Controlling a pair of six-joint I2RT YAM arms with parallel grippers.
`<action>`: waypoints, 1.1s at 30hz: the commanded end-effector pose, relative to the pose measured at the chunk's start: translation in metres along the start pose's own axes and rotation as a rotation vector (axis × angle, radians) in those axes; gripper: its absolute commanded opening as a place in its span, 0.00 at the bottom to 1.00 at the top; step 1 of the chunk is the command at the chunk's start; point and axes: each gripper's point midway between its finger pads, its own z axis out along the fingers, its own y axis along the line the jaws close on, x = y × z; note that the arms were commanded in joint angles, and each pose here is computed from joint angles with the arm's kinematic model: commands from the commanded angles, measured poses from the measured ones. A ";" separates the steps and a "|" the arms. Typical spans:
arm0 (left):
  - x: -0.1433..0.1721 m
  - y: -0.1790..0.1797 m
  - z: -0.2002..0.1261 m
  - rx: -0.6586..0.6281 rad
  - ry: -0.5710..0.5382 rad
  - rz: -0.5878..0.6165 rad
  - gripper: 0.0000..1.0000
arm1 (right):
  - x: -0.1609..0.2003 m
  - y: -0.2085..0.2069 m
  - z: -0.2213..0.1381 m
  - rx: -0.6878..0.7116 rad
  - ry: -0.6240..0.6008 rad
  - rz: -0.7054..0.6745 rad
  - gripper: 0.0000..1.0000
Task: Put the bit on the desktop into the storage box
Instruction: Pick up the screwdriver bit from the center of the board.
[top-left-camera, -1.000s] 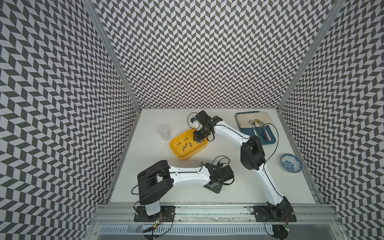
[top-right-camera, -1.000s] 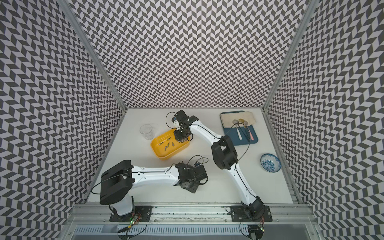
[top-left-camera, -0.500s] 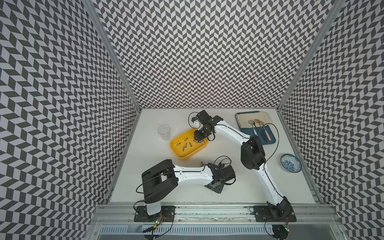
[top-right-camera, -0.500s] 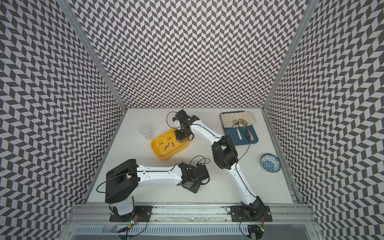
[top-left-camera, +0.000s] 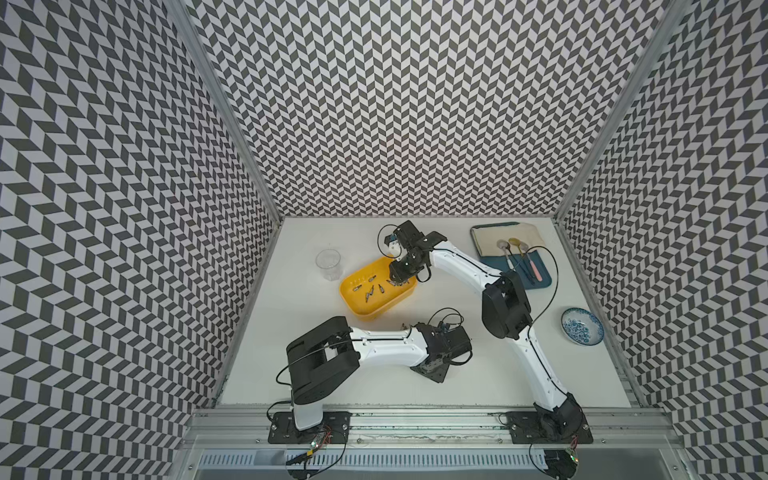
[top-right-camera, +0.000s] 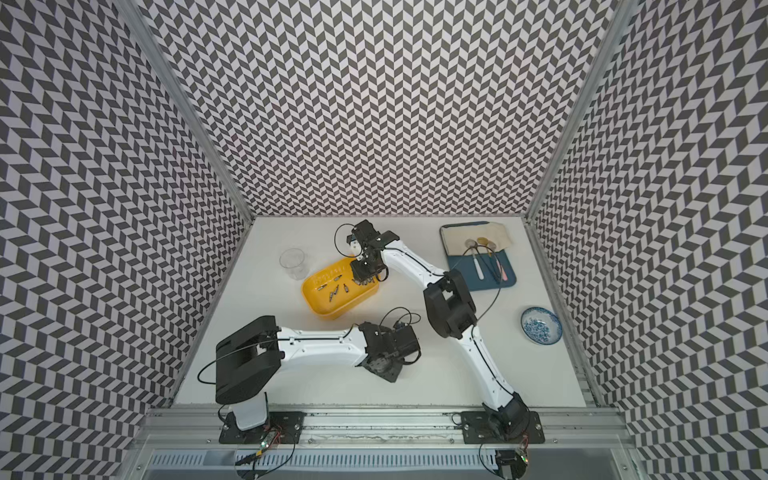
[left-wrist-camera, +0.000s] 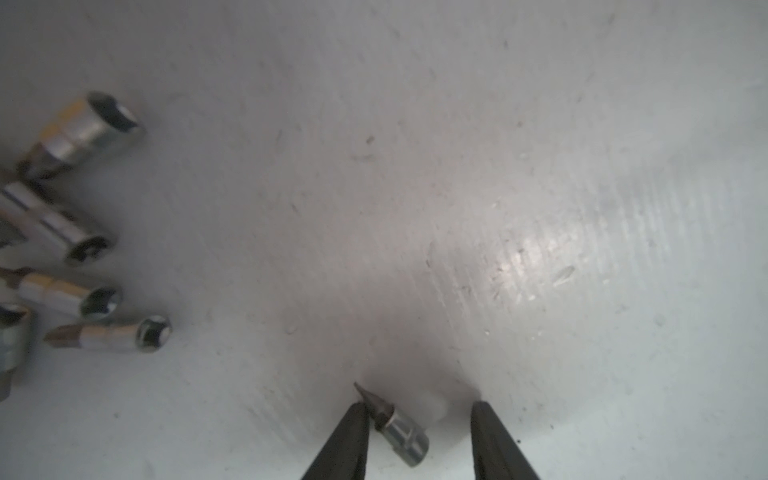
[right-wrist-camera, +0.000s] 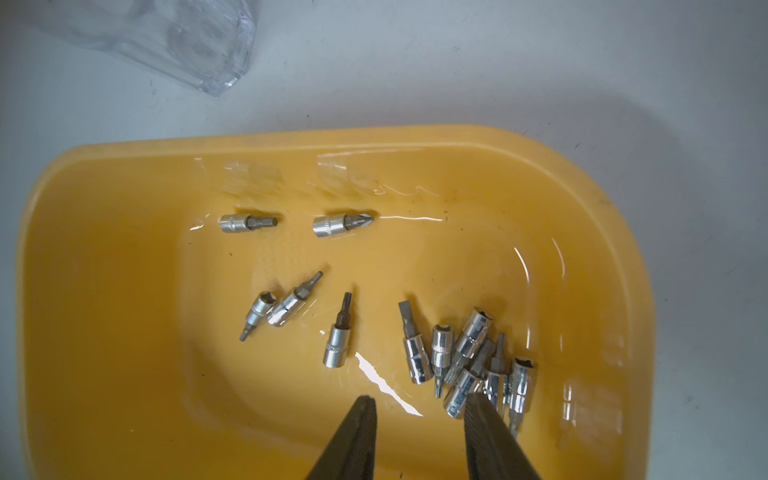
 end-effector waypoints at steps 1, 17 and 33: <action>-0.005 -0.006 0.001 0.013 -0.003 0.006 0.43 | -0.019 0.003 -0.035 0.011 -0.073 -0.016 0.40; 0.007 0.000 0.009 0.000 0.039 0.004 0.27 | -0.018 0.003 -0.041 0.008 -0.070 -0.016 0.40; 0.010 0.004 0.010 -0.005 0.046 0.008 0.00 | -0.015 0.001 -0.068 0.032 -0.100 -0.004 0.40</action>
